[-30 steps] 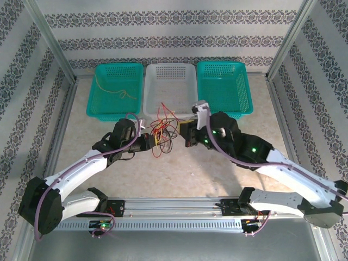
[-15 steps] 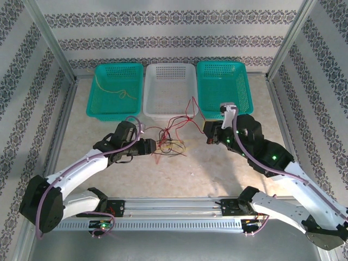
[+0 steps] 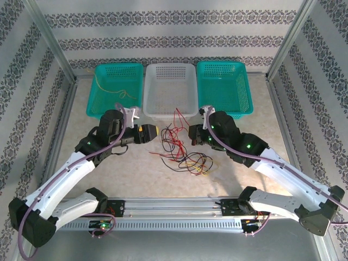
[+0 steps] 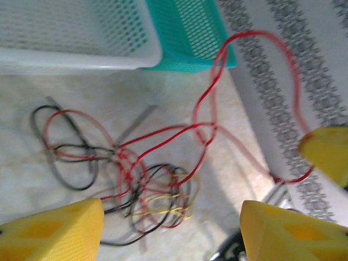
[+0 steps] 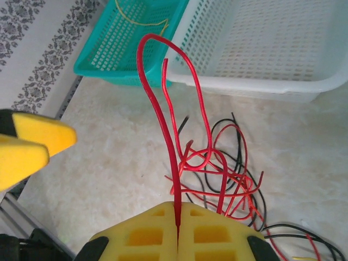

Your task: Untangle the cables

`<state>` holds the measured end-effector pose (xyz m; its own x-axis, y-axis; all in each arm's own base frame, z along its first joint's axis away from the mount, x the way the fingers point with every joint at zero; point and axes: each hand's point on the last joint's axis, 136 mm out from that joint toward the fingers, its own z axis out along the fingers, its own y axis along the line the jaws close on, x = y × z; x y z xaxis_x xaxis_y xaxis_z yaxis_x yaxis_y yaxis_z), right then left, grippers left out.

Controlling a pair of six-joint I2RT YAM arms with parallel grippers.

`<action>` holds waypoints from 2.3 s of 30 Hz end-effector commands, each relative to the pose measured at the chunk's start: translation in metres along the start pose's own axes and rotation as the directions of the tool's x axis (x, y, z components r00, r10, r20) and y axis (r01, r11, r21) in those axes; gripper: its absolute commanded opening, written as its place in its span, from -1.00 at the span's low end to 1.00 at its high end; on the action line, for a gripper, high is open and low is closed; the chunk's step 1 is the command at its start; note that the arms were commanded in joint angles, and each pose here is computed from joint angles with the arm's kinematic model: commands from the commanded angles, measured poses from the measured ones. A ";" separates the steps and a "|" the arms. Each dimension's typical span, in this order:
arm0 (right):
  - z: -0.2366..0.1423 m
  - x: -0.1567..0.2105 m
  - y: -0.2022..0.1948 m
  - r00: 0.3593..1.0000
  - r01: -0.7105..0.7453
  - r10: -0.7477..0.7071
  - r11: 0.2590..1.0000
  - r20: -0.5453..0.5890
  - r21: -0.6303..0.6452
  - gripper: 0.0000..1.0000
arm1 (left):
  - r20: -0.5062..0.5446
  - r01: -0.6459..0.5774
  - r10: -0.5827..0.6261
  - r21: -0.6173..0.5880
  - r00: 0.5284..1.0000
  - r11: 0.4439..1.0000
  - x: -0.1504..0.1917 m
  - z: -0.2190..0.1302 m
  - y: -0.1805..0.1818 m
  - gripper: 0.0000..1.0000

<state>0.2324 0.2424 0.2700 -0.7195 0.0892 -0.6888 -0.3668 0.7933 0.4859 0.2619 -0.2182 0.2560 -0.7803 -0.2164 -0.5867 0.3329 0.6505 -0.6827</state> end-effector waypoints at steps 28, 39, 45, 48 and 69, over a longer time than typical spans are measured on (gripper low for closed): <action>-0.011 -0.004 0.040 0.997 0.020 -0.008 0.986 0.072 -0.163 -1.00 | 0.172 0.211 -0.217 0.053 0.961 0.976 -0.040 0.069 0.025 -1.00; -0.035 -0.015 -0.006 0.976 -0.089 0.105 0.992 0.189 -0.094 -1.00 | 0.475 0.613 -0.679 0.315 0.559 0.725 -0.045 0.015 0.102 -1.00; -0.030 -0.015 -0.006 0.979 -0.090 0.105 0.992 0.174 -0.091 -1.00 | 0.472 0.643 -0.809 0.506 0.351 0.574 -0.048 -0.004 0.115 -1.00; -0.026 -0.016 -0.003 0.983 -0.079 0.093 0.993 0.161 -0.089 -1.00 | 0.459 0.634 -0.831 0.550 0.315 0.544 -0.052 -0.010 0.113 -1.00; -0.079 -0.096 0.072 0.943 0.237 -0.209 0.968 0.257 -0.084 -1.00 | 0.371 0.120 -0.119 0.021 0.921 0.993 -0.031 -0.043 0.029 0.54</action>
<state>0.2286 0.2397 0.4059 -0.4869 0.1205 -0.8651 -0.5442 0.7329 0.4084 0.2857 -0.1449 0.2528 -0.5135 -0.7215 -0.4644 0.0653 0.5068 -0.8596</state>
